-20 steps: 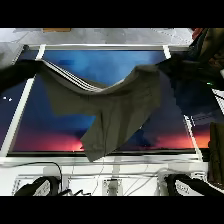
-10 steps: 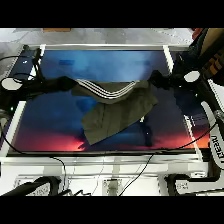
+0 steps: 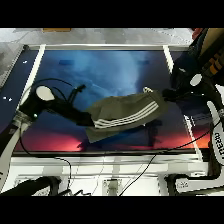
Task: Fold the clothes and pants, and hang the long-sleeved shirts on hangers.
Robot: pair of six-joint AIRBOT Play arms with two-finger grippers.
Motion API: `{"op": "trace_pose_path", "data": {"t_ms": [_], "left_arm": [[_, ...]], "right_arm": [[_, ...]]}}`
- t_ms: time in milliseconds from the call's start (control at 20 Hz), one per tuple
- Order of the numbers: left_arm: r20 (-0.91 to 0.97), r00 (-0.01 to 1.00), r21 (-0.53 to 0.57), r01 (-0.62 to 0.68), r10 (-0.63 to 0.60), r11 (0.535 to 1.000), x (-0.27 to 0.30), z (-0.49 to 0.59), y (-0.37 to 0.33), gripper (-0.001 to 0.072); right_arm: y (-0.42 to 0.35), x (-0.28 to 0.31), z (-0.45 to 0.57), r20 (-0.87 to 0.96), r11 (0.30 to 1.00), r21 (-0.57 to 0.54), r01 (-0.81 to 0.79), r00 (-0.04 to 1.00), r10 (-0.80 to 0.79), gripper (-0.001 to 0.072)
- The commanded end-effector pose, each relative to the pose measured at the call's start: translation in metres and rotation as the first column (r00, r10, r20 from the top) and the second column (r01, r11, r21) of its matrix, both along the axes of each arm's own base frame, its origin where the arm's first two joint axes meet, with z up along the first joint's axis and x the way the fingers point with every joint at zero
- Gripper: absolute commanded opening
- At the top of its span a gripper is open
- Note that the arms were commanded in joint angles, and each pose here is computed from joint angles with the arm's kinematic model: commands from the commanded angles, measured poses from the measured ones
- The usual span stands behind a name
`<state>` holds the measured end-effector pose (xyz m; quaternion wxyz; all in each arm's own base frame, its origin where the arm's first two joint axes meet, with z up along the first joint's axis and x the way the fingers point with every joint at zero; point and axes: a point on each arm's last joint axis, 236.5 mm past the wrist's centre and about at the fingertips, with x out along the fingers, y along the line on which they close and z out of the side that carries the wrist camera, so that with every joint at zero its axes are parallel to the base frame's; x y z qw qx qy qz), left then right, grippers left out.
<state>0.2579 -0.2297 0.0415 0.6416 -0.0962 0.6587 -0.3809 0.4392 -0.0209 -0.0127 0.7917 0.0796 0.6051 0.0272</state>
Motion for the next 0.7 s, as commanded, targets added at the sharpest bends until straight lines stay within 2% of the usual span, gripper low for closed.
{"op": "trace_pose_path", "data": {"t_ms": [0, 150, 200, 250, 300, 350, 500, 650], "left_arm": [[-0.072, 0.997, 0.15, 0.052, -0.042, 0.987, -0.031, -0.034, 0.007, 0.0011], [-0.022, 0.999, 0.301, -0.022, 0.03, 0.954, -0.018, -0.064, 0.033, 0.0014], [-0.029, 0.999, 0.307, -0.033, 0.044, 0.951, -0.018, -0.067, 0.035, 0.0068], [-0.03, 0.999, 0.307, -0.035, 0.046, 0.951, -0.018, -0.067, 0.035, 0.0304], [-0.029, 0.999, 0.307, -0.034, 0.046, 0.951, -0.018, -0.066, 0.035, 0.0632], [-0.028, 0.999, 0.307, -0.034, 0.045, 0.951, -0.018, -0.067, 0.035, 0.0708], [-0.017, 0.999, 0.317, -0.037, 0.045, 0.948, -0.015, -0.068, 0.038, 0.071], [0.017, 0.999, 0.326, -0.053, 0.05, 0.944, -0.008, -0.07, 0.04, 0.071]], "right_arm": [[-0.029, -0.021, -0.007, -0.092, 0.99, -0.127, -0.06, 0.995, 0.049, 0.0022], [-0.027, 0.001, -0.002, 0.004, 0.992, -0.123, -0.04, 0.999, 0.04, 0.0028], [-0.029, 0.006, -0.001, 0.03, 0.991, -0.129, -0.035, 0.999, 0.039, 0.0114], [-0.03, 0.012, 0.001, 0.056, 0.99, -0.136, -0.03, 0.998, 0.038, 0.0375], [-0.032, 0.018, 0.003, 0.082, 0.989, -0.143, -0.025, 0.996, 0.037, 0.0598], [-0.033, 0.026, 0.006, 0.116, 0.989, -0.149, -0.017, 0.993, 0.035, 0.0612], [-0.041, 0.044, 0.013, 0.199, 0.987, -0.16, 0.015, 0.98, 0.017, 0.0601], [-0.06, 0.044, 0.002, 0.177, 0.987, -0.149, 0.052, 0.984, -0.025, 0.0572]]}}
